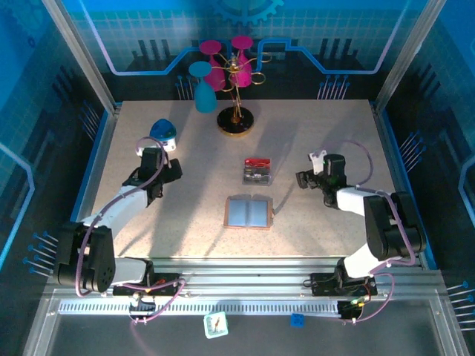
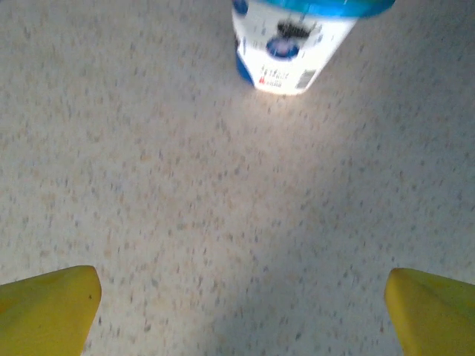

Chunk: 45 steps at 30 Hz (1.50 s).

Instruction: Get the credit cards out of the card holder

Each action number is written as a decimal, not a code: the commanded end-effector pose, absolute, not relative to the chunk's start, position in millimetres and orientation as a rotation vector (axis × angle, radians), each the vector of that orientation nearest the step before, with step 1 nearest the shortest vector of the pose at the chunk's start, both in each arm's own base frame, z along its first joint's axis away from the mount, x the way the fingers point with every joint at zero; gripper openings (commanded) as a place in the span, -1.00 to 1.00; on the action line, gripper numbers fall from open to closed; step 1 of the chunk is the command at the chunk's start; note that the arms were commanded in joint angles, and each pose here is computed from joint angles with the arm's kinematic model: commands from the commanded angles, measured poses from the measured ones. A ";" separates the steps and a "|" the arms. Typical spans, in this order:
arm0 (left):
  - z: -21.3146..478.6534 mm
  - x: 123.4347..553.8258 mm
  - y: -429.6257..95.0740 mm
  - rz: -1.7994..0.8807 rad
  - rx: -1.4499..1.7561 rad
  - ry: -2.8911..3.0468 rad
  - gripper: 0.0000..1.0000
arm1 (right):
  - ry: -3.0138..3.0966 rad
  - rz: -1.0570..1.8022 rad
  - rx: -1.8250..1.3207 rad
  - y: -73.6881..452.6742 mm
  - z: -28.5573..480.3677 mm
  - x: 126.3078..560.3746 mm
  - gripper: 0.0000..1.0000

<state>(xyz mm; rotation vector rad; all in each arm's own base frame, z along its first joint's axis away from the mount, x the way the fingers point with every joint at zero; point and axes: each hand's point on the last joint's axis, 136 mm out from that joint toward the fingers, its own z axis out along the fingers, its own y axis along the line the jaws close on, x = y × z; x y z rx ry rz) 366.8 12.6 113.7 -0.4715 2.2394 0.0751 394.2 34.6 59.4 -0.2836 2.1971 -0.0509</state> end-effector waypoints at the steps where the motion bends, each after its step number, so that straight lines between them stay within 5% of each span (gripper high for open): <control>1: 128.3 386.0 18.8 0.112 -0.345 2.107 0.99 | 1.959 0.040 -0.162 31.8 103.3 406.3 0.99; 22: 106.9 397.3 5.1 -0.183 -0.117 1.919 0.99 | 1.902 0.026 -0.146 28.3 98.1 398.7 0.99; 45: 95.9 398.0 1.0 -0.062 -0.098 1.894 0.99 | 1.899 0.024 -0.165 32.0 98.8 399.5 0.99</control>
